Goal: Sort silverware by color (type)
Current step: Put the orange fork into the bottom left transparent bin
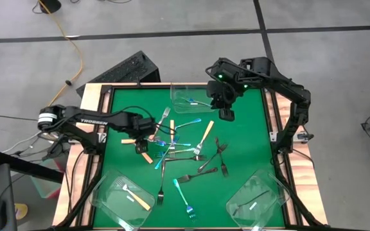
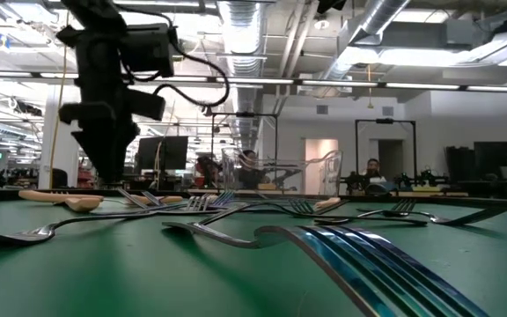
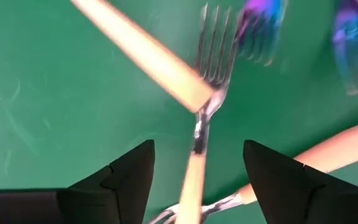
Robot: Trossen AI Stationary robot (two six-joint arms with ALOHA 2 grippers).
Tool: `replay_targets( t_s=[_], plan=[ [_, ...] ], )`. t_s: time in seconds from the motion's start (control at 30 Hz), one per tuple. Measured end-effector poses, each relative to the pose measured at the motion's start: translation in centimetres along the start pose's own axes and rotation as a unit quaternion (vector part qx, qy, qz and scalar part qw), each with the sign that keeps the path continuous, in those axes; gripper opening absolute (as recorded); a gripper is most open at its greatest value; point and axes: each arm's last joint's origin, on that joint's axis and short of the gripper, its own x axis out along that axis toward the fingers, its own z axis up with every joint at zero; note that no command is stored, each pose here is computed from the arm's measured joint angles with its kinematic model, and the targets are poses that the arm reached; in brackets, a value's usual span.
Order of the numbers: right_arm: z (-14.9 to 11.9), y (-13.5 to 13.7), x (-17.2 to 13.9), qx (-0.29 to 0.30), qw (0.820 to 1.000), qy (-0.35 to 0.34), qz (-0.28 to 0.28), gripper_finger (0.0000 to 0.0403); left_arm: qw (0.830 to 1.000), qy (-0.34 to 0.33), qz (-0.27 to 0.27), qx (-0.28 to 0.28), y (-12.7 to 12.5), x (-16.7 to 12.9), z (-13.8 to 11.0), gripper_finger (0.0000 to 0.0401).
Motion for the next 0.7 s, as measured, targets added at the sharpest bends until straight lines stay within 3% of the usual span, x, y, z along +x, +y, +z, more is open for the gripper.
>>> replay_targets(
  t_s=[0.47, 0.7],
  plan=[
    [0.0, 0.0, 0.0, 0.008, 1.000, 0.000, 0.000, 0.0096, 1.000, 0.005, -0.004, 0.007, -0.1, 2.8, -2.0, 0.0231],
    [0.0, 0.0, 0.0, 0.009, 1.000, 0.000, 0.000, 0.0096, 1.000, 0.006, -0.027, -0.009, -0.2, 3.6, -2.9, 0.0204]
  ],
)
